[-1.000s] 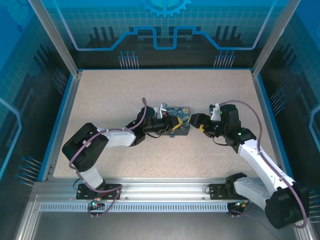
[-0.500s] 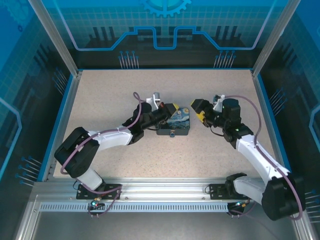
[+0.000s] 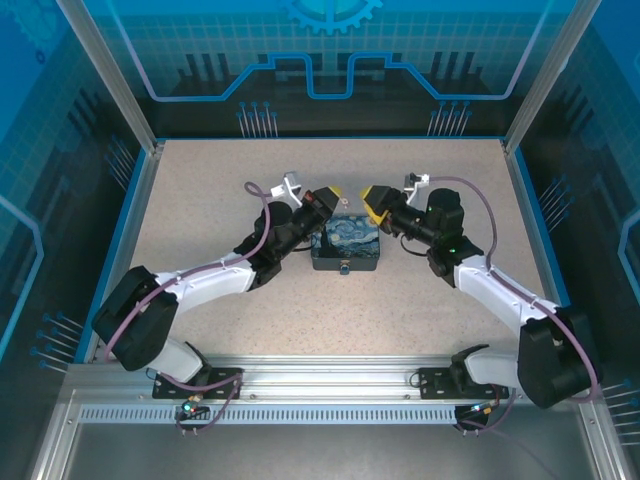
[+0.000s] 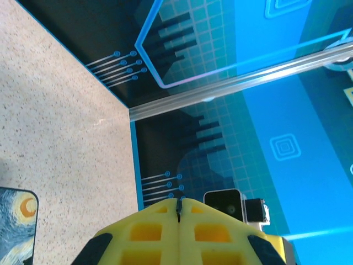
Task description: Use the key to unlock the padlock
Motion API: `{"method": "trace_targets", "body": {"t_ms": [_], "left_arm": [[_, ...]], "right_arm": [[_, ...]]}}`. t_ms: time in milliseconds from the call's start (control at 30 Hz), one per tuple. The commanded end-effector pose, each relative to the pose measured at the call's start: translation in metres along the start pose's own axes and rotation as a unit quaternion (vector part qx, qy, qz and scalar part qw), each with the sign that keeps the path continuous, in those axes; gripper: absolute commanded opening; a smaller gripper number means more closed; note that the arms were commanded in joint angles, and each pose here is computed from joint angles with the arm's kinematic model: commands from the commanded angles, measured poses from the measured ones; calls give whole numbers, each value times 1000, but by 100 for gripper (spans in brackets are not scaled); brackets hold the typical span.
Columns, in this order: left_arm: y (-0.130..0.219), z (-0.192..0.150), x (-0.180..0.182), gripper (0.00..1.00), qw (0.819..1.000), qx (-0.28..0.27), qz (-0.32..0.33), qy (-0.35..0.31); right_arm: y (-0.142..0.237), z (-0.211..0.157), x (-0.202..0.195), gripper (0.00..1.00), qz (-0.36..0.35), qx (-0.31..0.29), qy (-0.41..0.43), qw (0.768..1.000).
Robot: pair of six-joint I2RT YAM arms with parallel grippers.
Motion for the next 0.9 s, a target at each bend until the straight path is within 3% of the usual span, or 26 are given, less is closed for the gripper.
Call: {"method": "trace_targets", "body": {"t_ms": [0, 133, 867], "left_arm": [[6, 16, -10, 0, 999, -44, -6, 2], [7, 15, -5, 0, 999, -47, -5, 18], [0, 8, 5, 0, 997, -47, -3, 58]], "right_arm": [[-8, -7, 20, 51, 43, 17, 11, 999], [-16, -12, 23, 45, 50, 33, 20, 998], [-44, -23, 15, 43, 55, 61, 16, 997]]}}
Point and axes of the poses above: each hand's point on the last joint's axis, 136 mm out from that joint toward the fingers, its own y axis back along the fingers, its own x axis along the line the jaws close on, z = x × y, the point moved 2 cm from there along y, back along the fingers, and after that the axes turned 14 degrees about -y, right-handed, at the moved point
